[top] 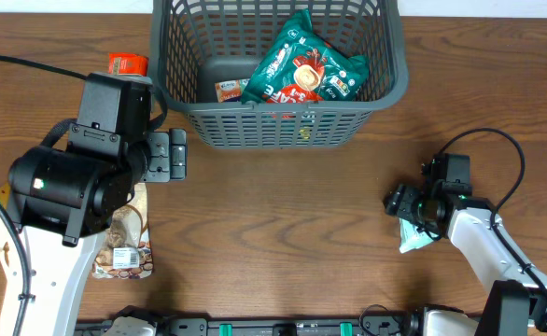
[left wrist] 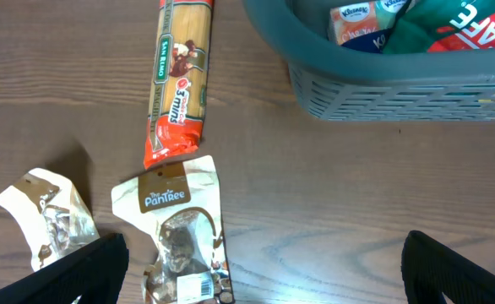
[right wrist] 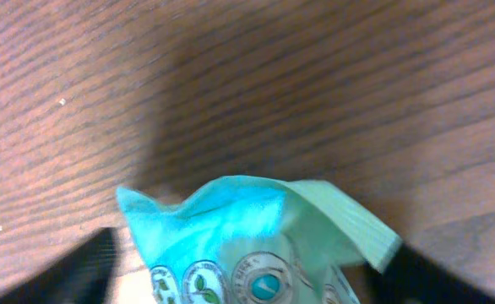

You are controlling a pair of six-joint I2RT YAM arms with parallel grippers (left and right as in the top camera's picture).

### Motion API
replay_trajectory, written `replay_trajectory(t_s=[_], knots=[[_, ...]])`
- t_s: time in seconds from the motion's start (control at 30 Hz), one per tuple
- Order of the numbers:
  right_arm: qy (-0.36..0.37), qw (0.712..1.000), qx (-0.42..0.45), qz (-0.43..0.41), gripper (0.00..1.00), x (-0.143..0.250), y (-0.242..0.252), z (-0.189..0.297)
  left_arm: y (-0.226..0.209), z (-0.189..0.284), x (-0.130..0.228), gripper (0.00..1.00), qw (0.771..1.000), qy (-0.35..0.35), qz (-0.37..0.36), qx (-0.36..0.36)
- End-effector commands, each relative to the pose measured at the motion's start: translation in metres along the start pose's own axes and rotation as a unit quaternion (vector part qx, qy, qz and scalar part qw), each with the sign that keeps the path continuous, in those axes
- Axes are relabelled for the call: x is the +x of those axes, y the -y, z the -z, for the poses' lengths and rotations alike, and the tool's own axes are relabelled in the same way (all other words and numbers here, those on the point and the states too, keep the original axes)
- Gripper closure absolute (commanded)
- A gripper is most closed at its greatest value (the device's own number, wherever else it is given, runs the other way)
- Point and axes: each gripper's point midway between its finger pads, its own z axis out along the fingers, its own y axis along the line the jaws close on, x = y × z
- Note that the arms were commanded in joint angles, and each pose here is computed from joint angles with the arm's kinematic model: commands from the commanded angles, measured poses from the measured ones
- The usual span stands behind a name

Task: Pack container
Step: 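Grasp the light-blue packet with the right gripper, then carry the light-blue packet into the basket and release it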

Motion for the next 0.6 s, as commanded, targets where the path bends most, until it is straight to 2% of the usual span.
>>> replay_trajectory(t_s=[0.0,0.1,0.3,0.47,0.57], knots=[[0.003,1.000,-0.006,-0.012,0.85,0.001,-0.003,-0.001,-0.002,-0.001,0.002,0.07,1.000,-0.004,0.006,-0.006],[0.014,1.000,-0.010,-0.011,0.99,-0.005,-0.005,-0.001,-0.002,-0.001,0.002,0.07,1.000,-0.004,0.006,-0.006],[0.047,0.998,-0.032,-0.007,0.99,-0.028,-0.016,0.007,-0.002,-0.001,0.002,0.07,1.000,-0.004,0.006,-0.006],[0.127,0.990,-0.058,0.001,0.99,-0.097,-0.043,0.051,-0.002,-0.001,0.002,0.07,1.000,-0.004,0.006,-0.006],[0.190,0.979,-0.075,0.019,0.99,-0.149,-0.064,0.103,-0.002,-0.001,0.002,0.07,1.000,-0.004,0.006,-0.006]])
